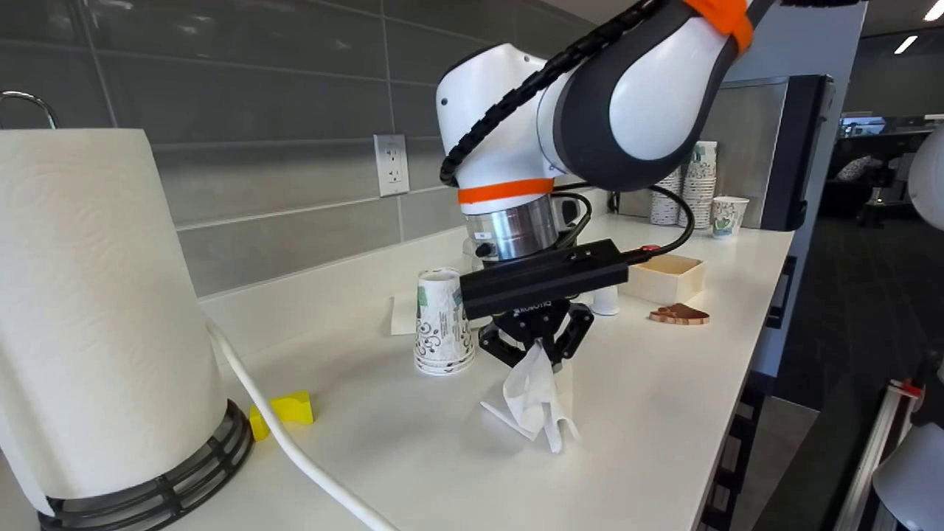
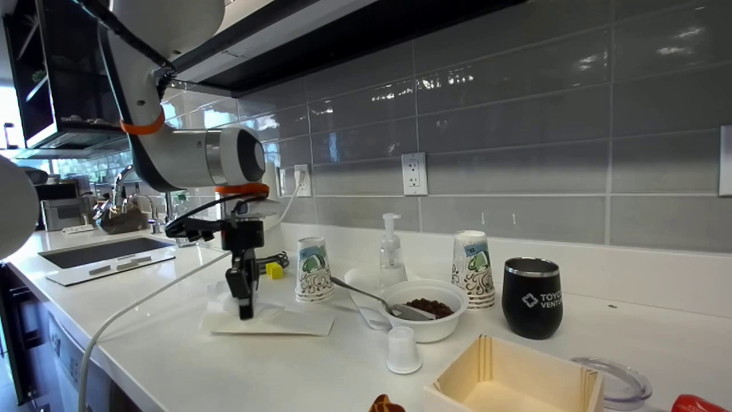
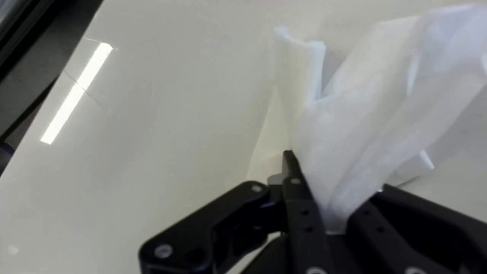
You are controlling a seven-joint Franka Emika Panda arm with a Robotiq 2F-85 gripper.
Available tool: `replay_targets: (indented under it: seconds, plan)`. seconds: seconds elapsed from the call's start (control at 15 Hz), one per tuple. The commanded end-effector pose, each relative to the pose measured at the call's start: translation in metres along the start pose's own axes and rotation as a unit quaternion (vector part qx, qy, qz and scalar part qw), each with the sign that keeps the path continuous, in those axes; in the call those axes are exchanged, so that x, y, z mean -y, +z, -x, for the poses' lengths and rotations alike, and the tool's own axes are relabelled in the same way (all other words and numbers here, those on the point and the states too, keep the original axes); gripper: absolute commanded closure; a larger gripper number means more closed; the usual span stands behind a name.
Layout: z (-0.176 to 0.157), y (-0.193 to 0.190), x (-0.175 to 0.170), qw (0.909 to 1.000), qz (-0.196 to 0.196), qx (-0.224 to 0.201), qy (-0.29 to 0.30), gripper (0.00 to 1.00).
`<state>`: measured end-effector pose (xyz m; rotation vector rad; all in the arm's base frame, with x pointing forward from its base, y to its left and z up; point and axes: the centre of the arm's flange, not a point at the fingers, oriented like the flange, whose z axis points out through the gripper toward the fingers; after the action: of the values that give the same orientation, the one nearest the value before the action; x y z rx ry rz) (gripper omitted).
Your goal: Use the white napkins on the left to wipe the counter.
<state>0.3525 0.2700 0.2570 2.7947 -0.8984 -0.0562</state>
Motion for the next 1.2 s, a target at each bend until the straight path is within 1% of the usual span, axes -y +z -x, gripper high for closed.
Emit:
replay_targets:
  seconds: [0.0,0.07,0.13,0.27,0.4,0.6,0.73,0.93,1.07,1.13]
  plan:
    - [-0.025,0.015,0.018,0.9993,-0.023,-0.019,0.021,0.99]
    - [-0.030,0.018,0.015,0.9992,-0.022,-0.020,0.028,0.99]
    - [-0.034,0.021,0.013,0.9990,-0.026,-0.007,0.037,0.99]
    - [-0.038,0.022,0.008,0.9985,-0.025,0.005,0.049,0.99]
    - [-0.030,0.016,0.004,0.9984,-0.013,0.013,0.054,0.99]
    - [-0.008,0.004,0.000,0.9982,0.010,0.025,0.053,0.99]
    - [0.010,-0.002,0.001,0.9984,0.019,0.035,0.039,0.99]
    - [0.036,-0.006,0.012,0.9984,0.026,0.049,-0.001,0.99]
    - [0.047,-0.005,0.023,0.9980,0.027,0.049,-0.028,0.99]
    - [0.051,-0.005,0.028,0.9980,0.024,0.042,-0.041,0.99]
